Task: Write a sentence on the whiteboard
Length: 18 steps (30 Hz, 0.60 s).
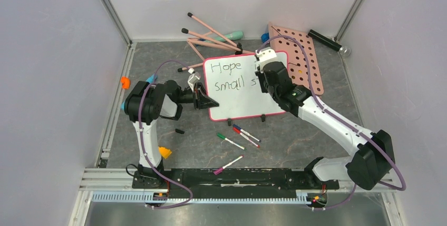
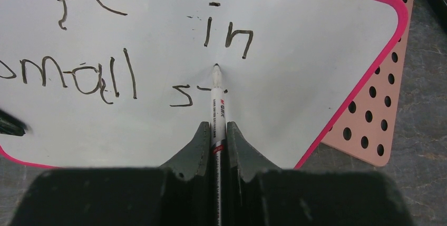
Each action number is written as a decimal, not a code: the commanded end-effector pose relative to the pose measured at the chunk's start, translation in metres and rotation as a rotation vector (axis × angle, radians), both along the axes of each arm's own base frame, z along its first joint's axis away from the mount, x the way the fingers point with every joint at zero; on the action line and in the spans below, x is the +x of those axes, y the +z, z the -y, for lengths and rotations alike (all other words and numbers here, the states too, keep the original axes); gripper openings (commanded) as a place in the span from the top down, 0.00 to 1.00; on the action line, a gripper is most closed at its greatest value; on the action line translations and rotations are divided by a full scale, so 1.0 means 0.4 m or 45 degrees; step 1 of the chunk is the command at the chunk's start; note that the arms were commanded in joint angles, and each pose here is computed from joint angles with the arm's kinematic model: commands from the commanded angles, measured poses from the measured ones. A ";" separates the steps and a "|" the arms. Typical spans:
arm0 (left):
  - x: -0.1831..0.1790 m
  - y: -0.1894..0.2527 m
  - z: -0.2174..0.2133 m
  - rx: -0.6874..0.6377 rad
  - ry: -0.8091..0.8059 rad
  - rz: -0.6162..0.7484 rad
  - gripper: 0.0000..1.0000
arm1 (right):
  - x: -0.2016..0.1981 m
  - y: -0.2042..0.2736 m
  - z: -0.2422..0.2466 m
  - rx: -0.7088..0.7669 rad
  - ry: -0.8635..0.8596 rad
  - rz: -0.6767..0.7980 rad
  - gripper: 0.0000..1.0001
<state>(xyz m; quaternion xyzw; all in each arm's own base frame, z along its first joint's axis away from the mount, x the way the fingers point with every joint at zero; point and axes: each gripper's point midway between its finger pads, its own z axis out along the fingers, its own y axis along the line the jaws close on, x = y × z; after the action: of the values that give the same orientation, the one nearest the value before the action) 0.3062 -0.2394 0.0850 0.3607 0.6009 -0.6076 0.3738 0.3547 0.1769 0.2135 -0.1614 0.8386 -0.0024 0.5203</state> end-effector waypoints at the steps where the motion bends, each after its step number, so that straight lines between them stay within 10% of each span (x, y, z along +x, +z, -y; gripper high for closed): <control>1: -0.014 0.004 0.006 -0.013 -0.081 0.209 0.84 | 0.006 0.021 -0.003 0.021 0.010 0.041 1.00; 18: -0.014 0.003 0.006 -0.013 -0.081 0.210 0.84 | -0.061 -0.056 0.019 0.031 0.044 -0.044 1.00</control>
<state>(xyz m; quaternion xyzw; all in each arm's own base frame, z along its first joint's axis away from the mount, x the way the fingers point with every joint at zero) 0.3064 -0.2393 0.0848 0.3596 0.6017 -0.6077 0.3733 0.3305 0.1726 0.1799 -0.1813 0.8507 0.0170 0.4931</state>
